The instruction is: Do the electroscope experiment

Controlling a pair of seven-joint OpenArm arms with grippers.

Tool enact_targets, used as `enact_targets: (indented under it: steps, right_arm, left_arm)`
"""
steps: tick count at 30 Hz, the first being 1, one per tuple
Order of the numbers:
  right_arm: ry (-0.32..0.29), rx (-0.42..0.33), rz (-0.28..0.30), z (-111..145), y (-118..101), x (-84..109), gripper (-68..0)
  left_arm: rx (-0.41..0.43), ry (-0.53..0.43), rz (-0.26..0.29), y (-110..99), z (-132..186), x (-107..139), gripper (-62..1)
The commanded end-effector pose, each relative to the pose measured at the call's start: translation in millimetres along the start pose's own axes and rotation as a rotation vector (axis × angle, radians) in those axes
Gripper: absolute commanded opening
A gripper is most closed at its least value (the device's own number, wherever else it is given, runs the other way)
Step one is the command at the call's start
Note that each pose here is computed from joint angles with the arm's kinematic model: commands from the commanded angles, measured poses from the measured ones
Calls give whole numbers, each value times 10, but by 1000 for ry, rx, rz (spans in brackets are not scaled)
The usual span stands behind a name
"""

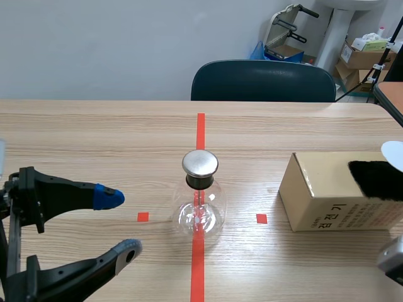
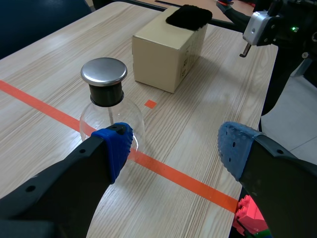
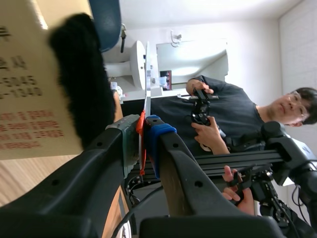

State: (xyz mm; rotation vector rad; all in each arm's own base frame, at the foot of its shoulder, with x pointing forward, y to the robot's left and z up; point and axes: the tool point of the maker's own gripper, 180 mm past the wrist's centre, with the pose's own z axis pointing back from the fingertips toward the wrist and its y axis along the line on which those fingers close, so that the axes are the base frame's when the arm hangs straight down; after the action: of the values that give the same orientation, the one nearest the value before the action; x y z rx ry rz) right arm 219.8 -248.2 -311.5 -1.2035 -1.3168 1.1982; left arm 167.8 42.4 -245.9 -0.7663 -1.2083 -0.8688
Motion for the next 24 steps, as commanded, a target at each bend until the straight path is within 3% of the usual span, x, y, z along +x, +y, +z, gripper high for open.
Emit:
enact_targets:
  steps: [1, 12, 22, 24]
  right_arm:
    - [-13, -49, 56, -18, -123, -8, -667]
    - [38, 56, 73, 108, 176, -105, -667]
    - [42, 88, 105, 122, 240, -115, -667]
    - [2, 90, 105, 119, 242, -51, -667]
  left_arm:
    - [-21, -38, 27, -110, -20, 102, -217]
    - [-40, -60, 44, -207, -38, 182, -217]
    - [-40, -60, 44, -207, -39, 181, -217]
    - [-40, -59, 44, -207, -39, 181, -217]
